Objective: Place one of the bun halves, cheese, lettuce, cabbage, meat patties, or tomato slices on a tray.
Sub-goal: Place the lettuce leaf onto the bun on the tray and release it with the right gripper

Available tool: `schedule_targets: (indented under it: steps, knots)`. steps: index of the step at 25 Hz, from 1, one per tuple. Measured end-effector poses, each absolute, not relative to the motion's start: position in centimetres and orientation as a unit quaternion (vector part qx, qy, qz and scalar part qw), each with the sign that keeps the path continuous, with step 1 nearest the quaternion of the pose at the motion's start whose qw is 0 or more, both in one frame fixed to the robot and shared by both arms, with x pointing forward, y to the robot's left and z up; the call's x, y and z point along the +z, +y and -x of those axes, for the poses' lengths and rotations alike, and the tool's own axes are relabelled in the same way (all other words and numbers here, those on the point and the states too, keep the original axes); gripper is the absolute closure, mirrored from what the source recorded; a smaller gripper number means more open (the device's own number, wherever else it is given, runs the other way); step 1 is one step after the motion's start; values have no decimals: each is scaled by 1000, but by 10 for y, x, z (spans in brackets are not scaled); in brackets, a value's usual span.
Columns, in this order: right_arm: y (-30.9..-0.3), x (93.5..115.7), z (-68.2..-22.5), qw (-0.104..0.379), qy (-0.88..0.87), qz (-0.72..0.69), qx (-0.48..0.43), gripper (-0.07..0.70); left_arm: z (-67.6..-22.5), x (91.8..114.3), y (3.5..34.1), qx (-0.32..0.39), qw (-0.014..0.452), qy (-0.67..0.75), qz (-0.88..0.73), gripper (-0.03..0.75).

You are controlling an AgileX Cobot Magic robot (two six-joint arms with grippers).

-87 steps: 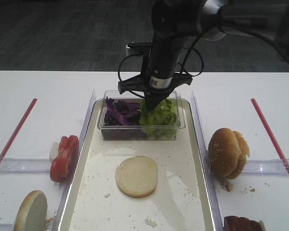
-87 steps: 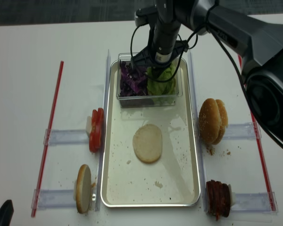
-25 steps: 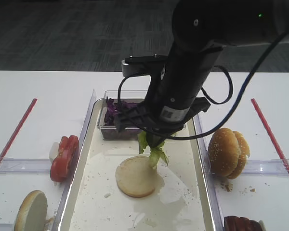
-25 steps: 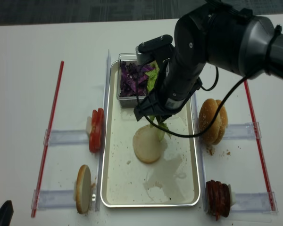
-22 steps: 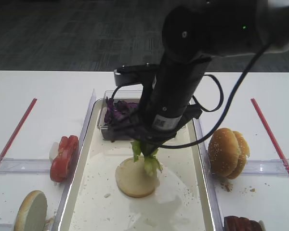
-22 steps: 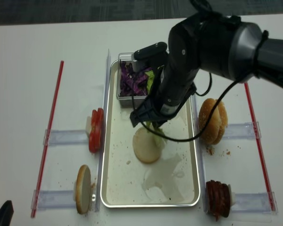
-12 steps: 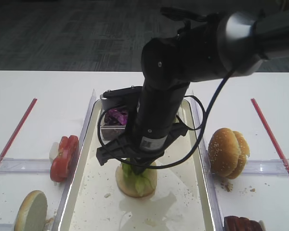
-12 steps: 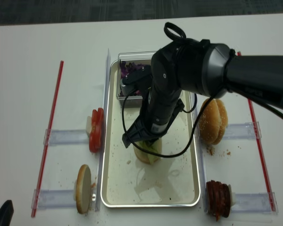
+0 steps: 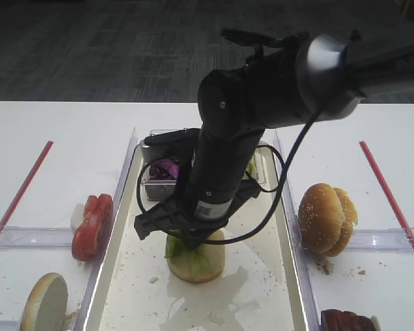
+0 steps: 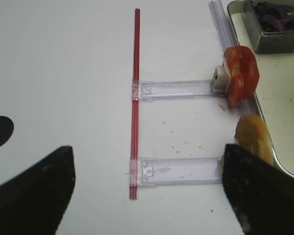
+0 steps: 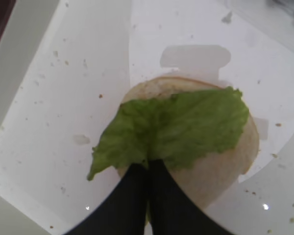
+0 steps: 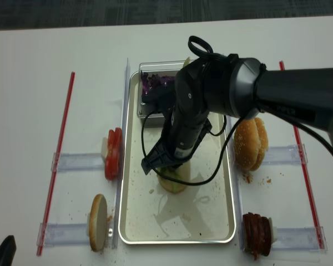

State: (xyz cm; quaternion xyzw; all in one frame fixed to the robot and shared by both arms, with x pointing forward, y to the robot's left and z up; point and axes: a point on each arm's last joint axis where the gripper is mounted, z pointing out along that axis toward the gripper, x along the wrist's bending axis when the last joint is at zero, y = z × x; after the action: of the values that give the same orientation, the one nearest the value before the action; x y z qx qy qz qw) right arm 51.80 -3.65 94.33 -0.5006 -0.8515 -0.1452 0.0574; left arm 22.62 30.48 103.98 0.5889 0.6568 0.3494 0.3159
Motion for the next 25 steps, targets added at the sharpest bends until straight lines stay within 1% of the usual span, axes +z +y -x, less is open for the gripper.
schedule_targets:
  steps: [7,9,10,12,13,15,17,18,20,25]
  knots:
    - [-37,943,-520,46,-855,495,-148,586,-226,1040,305,349,316,657,-589,151]
    - [-37,943,-520,44,-857,492,-147,570,-226,1040,305,349,316,657,-589,151]
    - [-37,943,-520,43,-859,488,-147,540,-226,1040,305,349,316,657,-589,151]
    - [-37,943,-520,42,-861,484,-147,428,-226,1040,305,349,316,657,-589,151]
    - [-37,943,-520,42,-862,483,-147,334,-226,1040,305,349,316,657,-589,151]
    - [-38,943,-520,42,-863,482,-146,115,-226,1040,305,349,316,657,-589,151]
    - [-38,943,-520,39,-861,487,-143,8,-226,1040,305,349,316,657,-589,151]
    - [-39,943,-520,36,-861,488,-140,-20,-226,1040,305,349,316,657,-589,151]
    - [-40,942,-521,32,-861,488,-137,-44,-226,1040,305,349,316,657,-589,151]
    - [-41,950,-520,27,-861,488,-144,-57,-226,1040,305,349,316,657,-589,151]
